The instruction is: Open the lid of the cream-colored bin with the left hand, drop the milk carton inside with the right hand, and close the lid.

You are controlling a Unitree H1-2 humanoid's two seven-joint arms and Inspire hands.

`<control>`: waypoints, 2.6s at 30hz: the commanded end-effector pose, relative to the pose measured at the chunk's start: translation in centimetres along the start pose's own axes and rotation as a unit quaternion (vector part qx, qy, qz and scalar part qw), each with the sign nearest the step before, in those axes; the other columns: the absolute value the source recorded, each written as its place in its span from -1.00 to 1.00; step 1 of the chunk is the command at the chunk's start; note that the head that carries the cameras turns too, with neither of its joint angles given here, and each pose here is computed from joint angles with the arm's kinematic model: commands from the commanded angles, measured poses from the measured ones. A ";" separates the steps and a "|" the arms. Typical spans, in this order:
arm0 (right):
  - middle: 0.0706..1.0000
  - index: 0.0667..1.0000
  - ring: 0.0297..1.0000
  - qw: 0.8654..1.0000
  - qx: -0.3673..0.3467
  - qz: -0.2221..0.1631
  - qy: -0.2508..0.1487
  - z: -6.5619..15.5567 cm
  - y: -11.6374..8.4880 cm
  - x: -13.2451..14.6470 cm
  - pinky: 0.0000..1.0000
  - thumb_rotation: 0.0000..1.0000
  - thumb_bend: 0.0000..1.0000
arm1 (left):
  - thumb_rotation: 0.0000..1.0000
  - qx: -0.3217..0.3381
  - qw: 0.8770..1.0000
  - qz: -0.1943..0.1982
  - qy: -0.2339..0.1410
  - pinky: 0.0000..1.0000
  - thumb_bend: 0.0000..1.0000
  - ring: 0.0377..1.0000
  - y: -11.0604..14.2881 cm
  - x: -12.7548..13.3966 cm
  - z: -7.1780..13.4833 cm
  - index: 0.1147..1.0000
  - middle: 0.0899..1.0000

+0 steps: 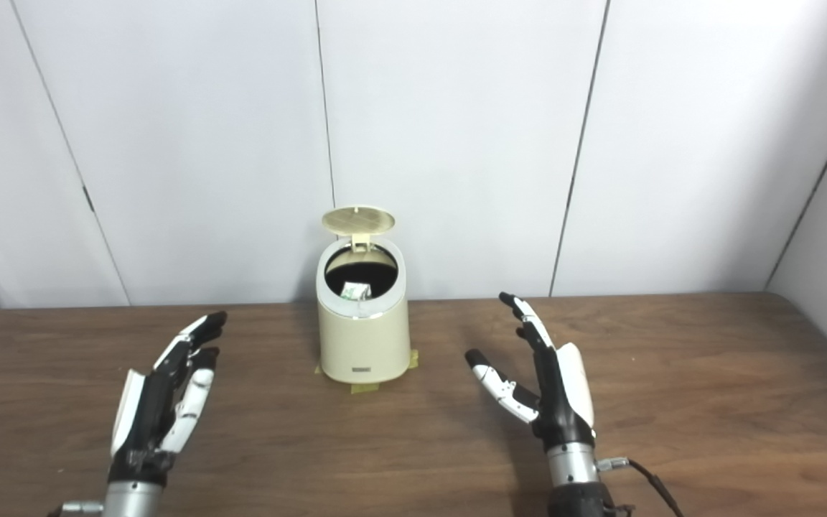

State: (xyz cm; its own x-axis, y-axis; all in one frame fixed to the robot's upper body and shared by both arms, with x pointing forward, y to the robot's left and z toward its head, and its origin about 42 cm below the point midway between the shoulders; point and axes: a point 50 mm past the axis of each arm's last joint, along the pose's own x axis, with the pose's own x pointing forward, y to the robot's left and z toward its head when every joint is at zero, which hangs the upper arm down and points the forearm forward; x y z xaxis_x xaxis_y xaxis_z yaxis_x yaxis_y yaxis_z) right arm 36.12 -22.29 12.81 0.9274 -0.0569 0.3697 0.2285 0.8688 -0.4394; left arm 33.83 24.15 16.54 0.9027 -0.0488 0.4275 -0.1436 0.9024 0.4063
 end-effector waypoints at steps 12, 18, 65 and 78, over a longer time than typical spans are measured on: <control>0.79 0.70 0.75 0.999 0.006 0.021 0.037 -1.3 1.3 -1.8 0.56 0.19 -0.18 | 0.79 0.192 0.977 -0.013 -0.088 0.84 0.10 0.99 -0.7 12.0 13.7 0.76 0.92; 0.78 0.69 0.73 0.999 0.025 0.016 0.039 -1.3 1.6 -2.1 0.51 0.09 -0.17 | 0.91 0.243 0.963 -0.037 -0.106 0.97 0.21 0.99 -2.0 14.3 17.4 0.75 0.80; 0.76 0.70 0.70 0.997 0.024 0.049 0.050 -1.3 2.6 -2.6 0.51 -0.02 -0.14 | 0.97 0.374 0.918 -0.129 -0.004 1.00 0.61 1.00 -5.8 18.8 18.1 0.53 0.74; 0.78 0.70 0.73 0.997 0.028 0.040 0.057 -1.2 2.7 -2.4 0.54 -0.09 -0.12 | 0.58 0.337 0.932 -0.128 -0.042 1.00 0.45 0.83 -5.8 18.7 18.3 0.41 0.55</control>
State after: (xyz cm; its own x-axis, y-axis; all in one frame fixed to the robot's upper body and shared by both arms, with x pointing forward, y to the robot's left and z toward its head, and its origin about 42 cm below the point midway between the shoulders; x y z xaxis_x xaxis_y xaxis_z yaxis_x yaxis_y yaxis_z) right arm 36.33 -21.65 12.38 0.9506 -0.0184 0.3098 0.1585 0.8870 -0.4337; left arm 44.18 10.44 34.03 0.9437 -0.2743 0.1848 -0.0733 0.3714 0.9256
